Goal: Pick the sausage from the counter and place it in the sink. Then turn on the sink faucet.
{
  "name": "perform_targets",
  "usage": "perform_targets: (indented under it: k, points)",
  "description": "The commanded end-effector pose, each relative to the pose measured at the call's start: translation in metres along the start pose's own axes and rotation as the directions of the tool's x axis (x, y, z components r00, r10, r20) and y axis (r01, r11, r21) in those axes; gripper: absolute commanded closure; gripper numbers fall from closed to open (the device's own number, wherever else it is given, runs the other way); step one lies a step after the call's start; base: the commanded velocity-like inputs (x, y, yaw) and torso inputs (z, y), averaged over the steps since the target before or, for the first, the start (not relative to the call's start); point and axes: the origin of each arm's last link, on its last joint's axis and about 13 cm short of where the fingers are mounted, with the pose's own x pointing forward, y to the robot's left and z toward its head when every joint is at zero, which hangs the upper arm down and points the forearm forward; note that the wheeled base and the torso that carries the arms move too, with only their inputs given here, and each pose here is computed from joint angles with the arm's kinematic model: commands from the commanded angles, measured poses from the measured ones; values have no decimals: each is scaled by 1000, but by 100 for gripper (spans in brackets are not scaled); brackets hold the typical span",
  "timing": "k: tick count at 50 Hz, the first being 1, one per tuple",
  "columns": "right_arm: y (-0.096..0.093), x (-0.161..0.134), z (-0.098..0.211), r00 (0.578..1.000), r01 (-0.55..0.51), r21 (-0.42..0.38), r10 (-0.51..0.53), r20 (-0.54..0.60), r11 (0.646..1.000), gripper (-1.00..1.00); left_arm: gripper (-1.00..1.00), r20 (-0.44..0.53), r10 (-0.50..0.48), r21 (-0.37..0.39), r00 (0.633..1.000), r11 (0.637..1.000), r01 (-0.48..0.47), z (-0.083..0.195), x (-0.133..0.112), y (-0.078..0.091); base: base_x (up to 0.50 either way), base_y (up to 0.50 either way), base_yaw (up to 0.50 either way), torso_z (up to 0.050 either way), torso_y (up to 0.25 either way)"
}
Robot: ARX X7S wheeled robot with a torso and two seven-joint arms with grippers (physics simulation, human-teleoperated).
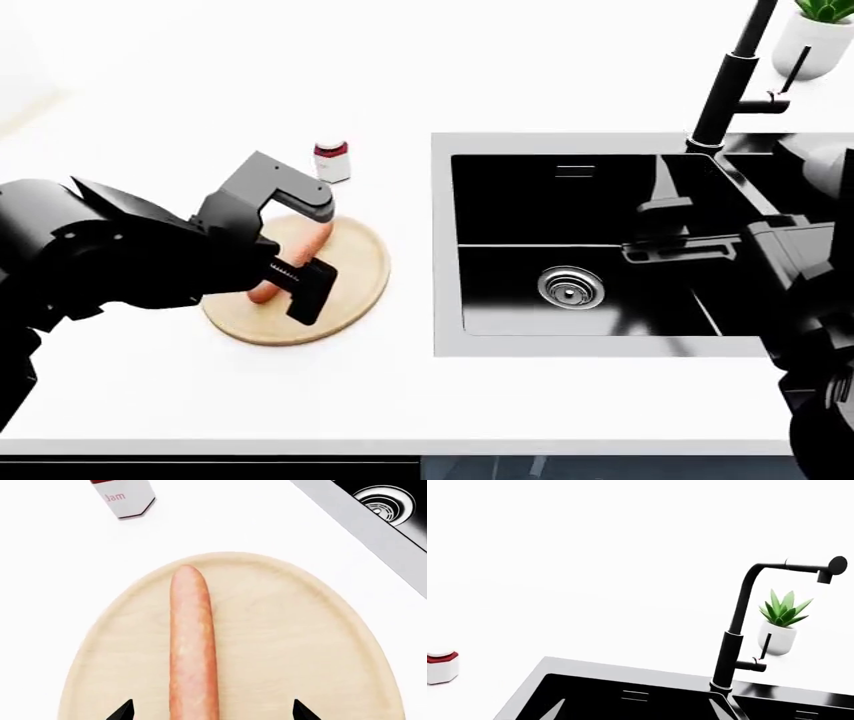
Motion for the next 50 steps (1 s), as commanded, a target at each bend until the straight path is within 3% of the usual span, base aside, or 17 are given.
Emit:
perform_targets:
  k: [1, 38, 39, 50]
  points:
    - [-1, 0, 0, 1000, 2, 1, -2, -1, 1000, -100, -100, -7, -1, -21, 1000, 1000, 1, -6, 0, 1, 0, 0, 0, 0, 0]
    - [-1, -1, -1, 1000, 3, 0, -3, -8, 1000, -100, -100, -18, 17, -43, 1000, 999, -17, -13, 2, 3, 0, 0, 0, 0, 0]
    - [-1, -1, -1, 1000, 4, 0, -4, -7, 1000, -100, 100, -18, 16, -40, 1000, 999, -17, -13, 2, 3, 0, 0, 0, 0, 0]
    - [-2, -1, -1, 1000, 9, 3, -9, -5, 1000, -100, 100, -16, 24, -26, 1000, 999, -25, -14, 3, 3, 0, 0, 0, 0, 0]
